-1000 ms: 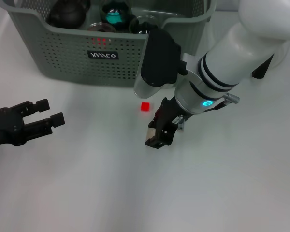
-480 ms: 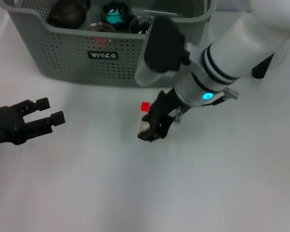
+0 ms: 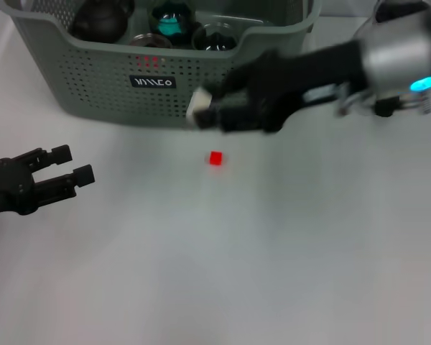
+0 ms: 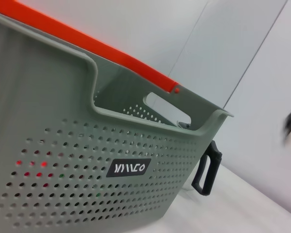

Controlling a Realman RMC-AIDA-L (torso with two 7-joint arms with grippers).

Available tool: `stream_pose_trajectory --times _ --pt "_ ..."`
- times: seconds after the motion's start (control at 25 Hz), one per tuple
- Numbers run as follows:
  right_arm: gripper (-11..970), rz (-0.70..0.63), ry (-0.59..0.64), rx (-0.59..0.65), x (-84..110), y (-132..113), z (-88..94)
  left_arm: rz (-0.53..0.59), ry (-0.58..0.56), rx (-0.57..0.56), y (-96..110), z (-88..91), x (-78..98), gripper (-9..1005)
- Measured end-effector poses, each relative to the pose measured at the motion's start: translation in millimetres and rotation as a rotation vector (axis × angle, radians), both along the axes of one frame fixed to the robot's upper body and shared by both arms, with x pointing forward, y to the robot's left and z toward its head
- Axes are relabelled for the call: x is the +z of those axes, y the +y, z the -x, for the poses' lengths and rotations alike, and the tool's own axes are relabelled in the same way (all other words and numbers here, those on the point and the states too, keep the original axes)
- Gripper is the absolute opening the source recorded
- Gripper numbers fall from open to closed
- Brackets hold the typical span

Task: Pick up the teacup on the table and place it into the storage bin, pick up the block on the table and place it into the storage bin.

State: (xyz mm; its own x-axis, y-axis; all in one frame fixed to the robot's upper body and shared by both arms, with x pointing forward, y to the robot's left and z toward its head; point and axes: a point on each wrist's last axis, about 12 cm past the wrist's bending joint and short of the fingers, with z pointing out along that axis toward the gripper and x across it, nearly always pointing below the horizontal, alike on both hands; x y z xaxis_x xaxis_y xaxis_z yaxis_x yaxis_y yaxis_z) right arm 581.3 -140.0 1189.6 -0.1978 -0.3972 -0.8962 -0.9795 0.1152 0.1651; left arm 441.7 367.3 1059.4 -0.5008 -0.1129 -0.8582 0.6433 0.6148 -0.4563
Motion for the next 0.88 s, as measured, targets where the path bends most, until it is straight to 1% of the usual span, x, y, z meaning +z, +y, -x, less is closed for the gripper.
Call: stream_pose_trajectory --times 0.08,0.2,0.32,0.4,0.52,0.56,0.64,0.72,0.76,0.88 --pt "428 -0.132 -0.02 -0.016 17.9 -21.0 1.6 0.0 -0.002 -0.002 -0.4 -1.1 0.5 825" --pt "428 -0.298 -0.067 -0.051 42.5 -39.4 1.5 -0.003 -0.005 -0.002 -0.7 -2.9 0.9 824" --pt "428 -0.429 -0.115 -0.094 63.7 -42.6 -3.0 -0.003 -0.004 -0.002 -1.8 -4.8 1.0 824" --pt "428 -0.478 -0.135 -0.121 73.9 -40.3 -8.5 -0.002 0.001 -0.003 -2.2 -4.4 0.5 824" --pt "428 -0.52 -0.15 -0.196 88.7 -33.6 -23.1 0.0 0.006 0.003 -1.4 -2.3 -0.5 825" --pt "428 -0.506 -0.144 -0.217 93.8 -28.5 -29.2 0.001 0.008 0.006 -1.1 -1.3 -0.9 825" --pt "428 -0.431 -0.123 -0.252 103.1 -15.8 -42.4 0.002 0.009 0.008 -0.8 -0.5 -1.2 825" --pt "428 -0.314 -0.105 -0.282 107.6 -1.3 -53.4 0.004 0.012 0.01 -0.8 0.1 -1.6 824" --pt "428 -0.202 -0.098 -0.321 107.5 11.2 -62.3 0.004 0.012 0.01 -0.8 0.0 -1.5 824" --pt "427 -0.03 -0.121 -0.39 105.1 33.0 -75.0 0.011 0.01 0.005 -2.7 -1.7 -1.4 824"
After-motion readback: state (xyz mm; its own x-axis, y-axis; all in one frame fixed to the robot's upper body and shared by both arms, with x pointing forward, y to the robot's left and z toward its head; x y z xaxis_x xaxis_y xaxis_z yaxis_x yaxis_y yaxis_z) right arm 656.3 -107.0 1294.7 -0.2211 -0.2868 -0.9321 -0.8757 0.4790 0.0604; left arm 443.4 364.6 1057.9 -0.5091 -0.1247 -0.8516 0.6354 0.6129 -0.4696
